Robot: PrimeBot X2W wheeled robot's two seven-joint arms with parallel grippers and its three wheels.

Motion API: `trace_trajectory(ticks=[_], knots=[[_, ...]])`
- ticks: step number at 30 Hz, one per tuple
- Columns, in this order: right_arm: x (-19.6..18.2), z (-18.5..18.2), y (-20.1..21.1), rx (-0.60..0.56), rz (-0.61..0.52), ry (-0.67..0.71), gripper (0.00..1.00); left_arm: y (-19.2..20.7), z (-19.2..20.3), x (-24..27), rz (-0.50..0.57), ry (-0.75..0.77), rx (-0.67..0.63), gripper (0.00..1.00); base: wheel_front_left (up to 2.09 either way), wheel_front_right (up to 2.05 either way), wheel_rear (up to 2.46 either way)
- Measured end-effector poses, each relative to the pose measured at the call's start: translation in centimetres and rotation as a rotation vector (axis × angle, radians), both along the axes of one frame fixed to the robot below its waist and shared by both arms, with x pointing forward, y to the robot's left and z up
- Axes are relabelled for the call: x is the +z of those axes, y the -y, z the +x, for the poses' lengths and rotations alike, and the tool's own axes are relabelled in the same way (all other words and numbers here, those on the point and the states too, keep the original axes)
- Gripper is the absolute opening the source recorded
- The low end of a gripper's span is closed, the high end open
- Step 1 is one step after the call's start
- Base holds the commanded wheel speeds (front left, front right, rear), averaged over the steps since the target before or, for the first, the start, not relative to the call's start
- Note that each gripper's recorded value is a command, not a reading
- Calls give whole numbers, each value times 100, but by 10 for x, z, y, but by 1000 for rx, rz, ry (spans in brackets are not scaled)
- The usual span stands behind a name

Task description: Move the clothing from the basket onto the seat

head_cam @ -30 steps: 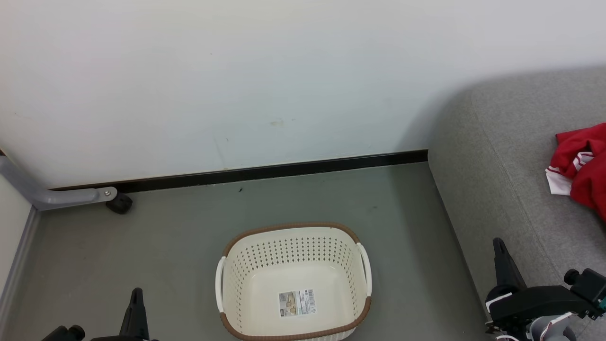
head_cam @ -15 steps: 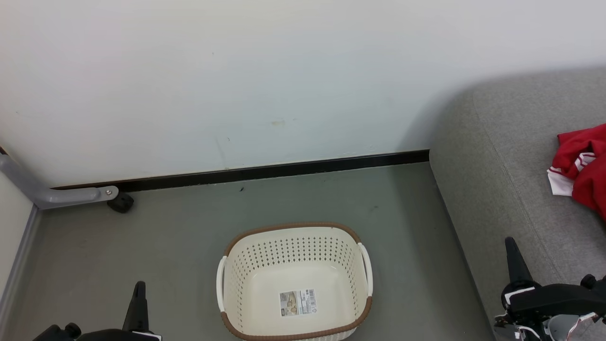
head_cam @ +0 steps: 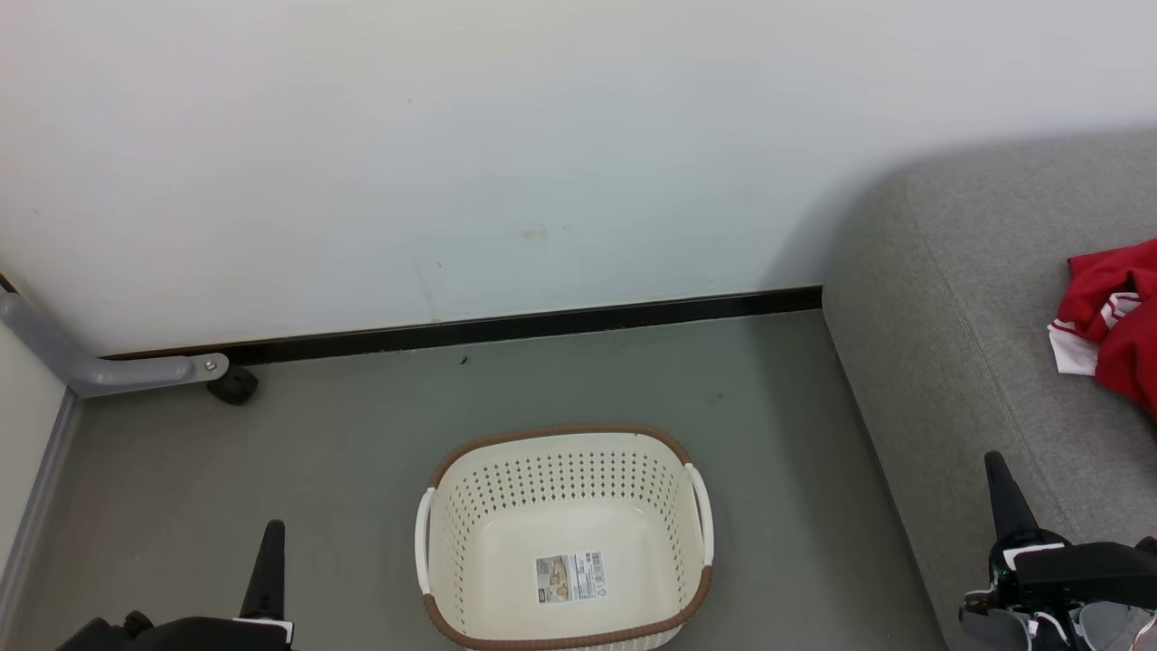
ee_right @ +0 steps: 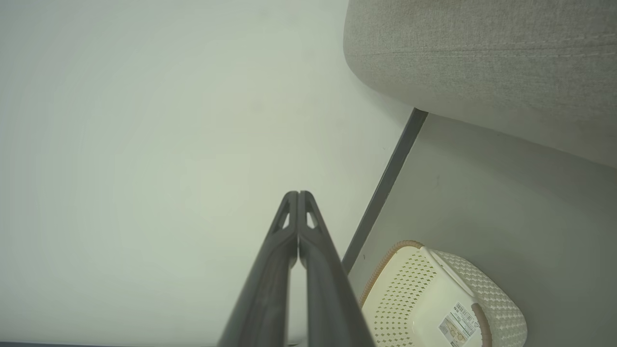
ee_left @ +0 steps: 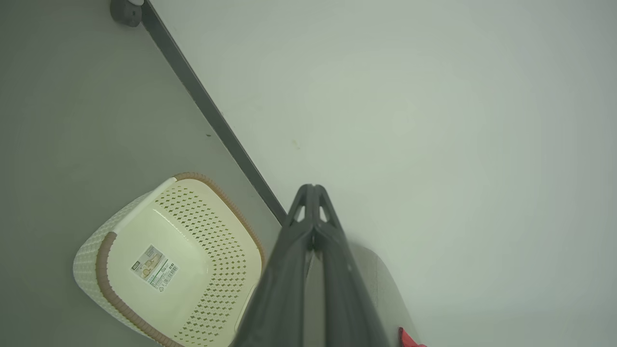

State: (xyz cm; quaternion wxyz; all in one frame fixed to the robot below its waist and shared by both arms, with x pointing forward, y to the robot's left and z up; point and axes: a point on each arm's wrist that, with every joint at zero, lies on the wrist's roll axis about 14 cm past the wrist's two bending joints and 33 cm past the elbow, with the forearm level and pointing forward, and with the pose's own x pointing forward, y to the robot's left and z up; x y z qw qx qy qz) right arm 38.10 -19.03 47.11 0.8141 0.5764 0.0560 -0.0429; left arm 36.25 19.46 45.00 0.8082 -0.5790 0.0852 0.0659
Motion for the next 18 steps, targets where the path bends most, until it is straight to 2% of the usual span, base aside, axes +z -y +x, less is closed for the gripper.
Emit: trace_trajectory(ticks=[18], knots=[[9,2,12,-42,261,45,0,2,10,17,-241,76,18,0,0,0,0]])
